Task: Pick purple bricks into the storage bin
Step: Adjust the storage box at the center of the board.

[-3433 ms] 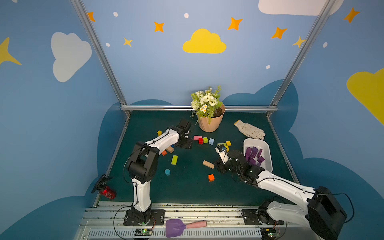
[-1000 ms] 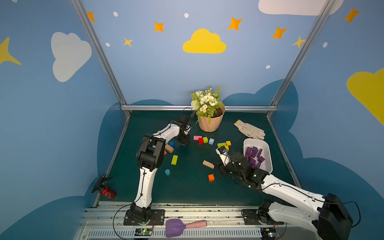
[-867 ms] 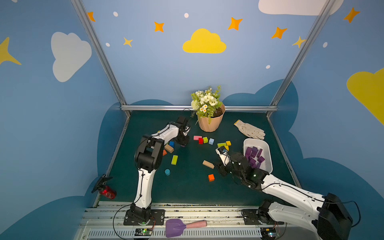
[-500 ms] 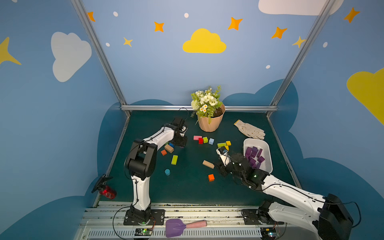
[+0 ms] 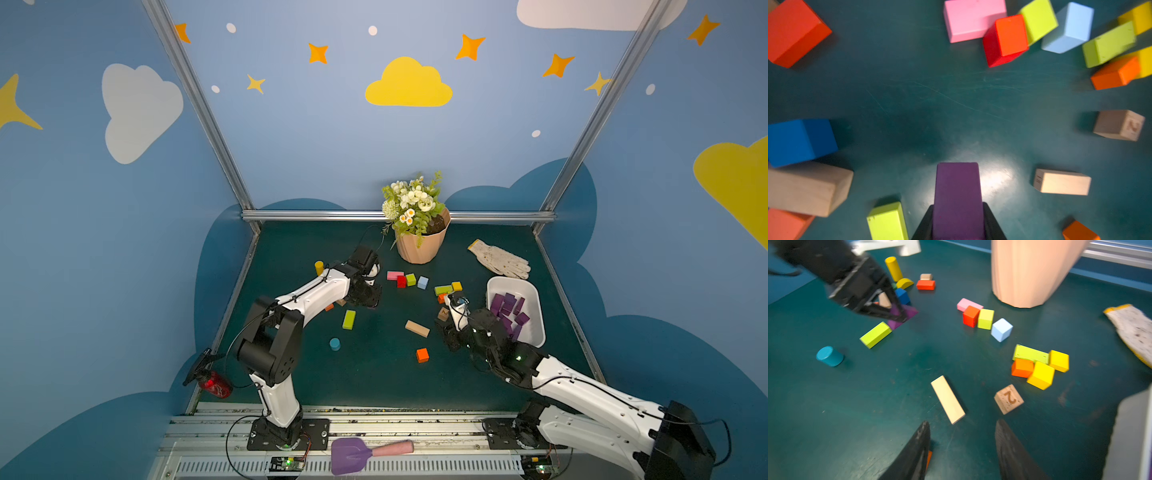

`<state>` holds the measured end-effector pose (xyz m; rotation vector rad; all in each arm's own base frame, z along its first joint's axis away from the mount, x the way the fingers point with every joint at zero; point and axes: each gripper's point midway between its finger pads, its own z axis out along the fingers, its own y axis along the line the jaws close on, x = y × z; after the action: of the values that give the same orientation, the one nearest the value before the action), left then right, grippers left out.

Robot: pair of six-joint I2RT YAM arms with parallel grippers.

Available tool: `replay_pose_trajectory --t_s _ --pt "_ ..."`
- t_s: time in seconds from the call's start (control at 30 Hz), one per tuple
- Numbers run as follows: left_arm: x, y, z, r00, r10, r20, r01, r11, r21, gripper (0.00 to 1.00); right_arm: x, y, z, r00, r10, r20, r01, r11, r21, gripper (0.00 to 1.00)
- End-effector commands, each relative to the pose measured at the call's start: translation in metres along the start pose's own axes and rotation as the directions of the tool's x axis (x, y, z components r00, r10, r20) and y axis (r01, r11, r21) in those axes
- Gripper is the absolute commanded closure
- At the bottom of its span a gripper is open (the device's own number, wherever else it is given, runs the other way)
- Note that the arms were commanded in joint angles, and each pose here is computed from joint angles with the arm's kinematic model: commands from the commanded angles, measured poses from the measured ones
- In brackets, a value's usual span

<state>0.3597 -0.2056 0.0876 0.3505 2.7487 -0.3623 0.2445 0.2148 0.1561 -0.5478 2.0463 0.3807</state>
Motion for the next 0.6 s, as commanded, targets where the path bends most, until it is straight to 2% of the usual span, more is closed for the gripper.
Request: replay_pose_trajectory --t_s 0.0,0.17,0.33,0.57 --pt "0.001 -0.011 -0.012 0.999 -0.02 0.041 0.019 1.0 0.015 0.67 0.003 -0.029 -0.007 0.997 0.078 0.0 -0.078 0.987 0.142 0.47" --pt "0.009 -0.035 -0.019 0.998 -0.007 0.061 0.003 0.998 0.067 0.67 0.008 -0.059 -0.015 0.985 0.169 -0.027 -0.156 0.952 0.263 0.47" --pt "0.006 -0.064 -0.026 0.996 0.031 0.087 -0.041 0.992 0.117 0.67 0.014 -0.092 -0.026 0.949 0.312 -0.041 -0.277 0.89 0.361 0.46" --pt "-0.001 -0.119 -0.027 0.988 0.117 0.104 -0.134 0.977 0.168 0.66 0.018 -0.136 -0.046 0.897 0.441 -0.011 -0.382 0.789 0.481 0.45"
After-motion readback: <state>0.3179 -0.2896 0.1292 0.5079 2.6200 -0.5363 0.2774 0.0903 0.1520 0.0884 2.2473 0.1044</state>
